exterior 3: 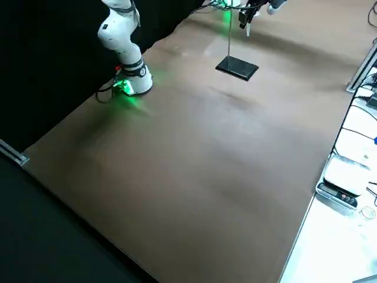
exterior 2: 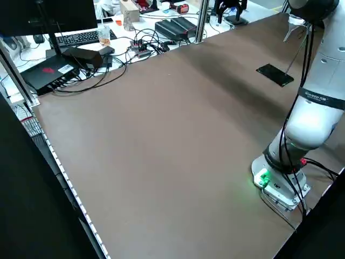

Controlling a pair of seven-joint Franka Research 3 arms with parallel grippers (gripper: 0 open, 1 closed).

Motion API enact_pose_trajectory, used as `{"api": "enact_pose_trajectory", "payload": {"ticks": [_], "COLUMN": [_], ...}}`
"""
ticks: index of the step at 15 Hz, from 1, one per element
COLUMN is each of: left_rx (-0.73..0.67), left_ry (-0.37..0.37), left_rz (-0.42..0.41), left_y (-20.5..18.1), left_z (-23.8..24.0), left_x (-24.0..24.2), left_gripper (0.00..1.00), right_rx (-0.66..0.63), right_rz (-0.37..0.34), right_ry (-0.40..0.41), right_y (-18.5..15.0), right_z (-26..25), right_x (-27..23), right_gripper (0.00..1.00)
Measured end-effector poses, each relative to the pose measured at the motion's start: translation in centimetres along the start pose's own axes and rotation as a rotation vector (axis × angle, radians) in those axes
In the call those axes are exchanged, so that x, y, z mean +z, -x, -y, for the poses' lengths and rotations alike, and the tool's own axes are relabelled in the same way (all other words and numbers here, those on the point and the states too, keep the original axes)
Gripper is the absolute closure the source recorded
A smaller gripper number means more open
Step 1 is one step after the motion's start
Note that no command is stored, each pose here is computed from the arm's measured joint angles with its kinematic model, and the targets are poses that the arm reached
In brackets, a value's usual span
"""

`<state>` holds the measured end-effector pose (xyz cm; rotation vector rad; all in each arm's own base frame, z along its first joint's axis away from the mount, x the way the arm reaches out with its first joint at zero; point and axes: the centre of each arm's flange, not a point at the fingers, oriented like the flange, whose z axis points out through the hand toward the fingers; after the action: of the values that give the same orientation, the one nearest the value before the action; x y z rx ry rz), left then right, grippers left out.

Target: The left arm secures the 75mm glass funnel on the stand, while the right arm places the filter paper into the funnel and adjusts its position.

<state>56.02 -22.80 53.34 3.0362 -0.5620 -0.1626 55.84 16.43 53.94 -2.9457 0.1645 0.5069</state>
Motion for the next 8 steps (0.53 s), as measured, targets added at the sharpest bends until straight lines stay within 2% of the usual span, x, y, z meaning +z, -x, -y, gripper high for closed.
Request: {"api": "enact_pose_trajectory", "payload": {"ticks": [3,5,8], "left_rx": [-0.148,-0.257,-0.296], "left_ry": [-0.049,-0.110,-0.132], "left_rz": [0.043,0.074,0.075], "left_y": [1.3,2.6,3.4], "left_z": [1.4,3.1,4.3], "left_x": [-0.7,-1.5,-2.5], "left_gripper": [0.00,0.00,0.00], "right_rx": [-0.032,-0.046,-0.057], "right_rz": [-0.073,-0.129,-0.171], "right_ry": [0.002,0.062,0.115], "right_y": [-0.4,0.6,1.8], "right_z": [-5.5,-10.7,-10.9], "right_x": [-3.7,-6.5,-6.6], "right_gripper": [0.59,0.58,0.58]}}
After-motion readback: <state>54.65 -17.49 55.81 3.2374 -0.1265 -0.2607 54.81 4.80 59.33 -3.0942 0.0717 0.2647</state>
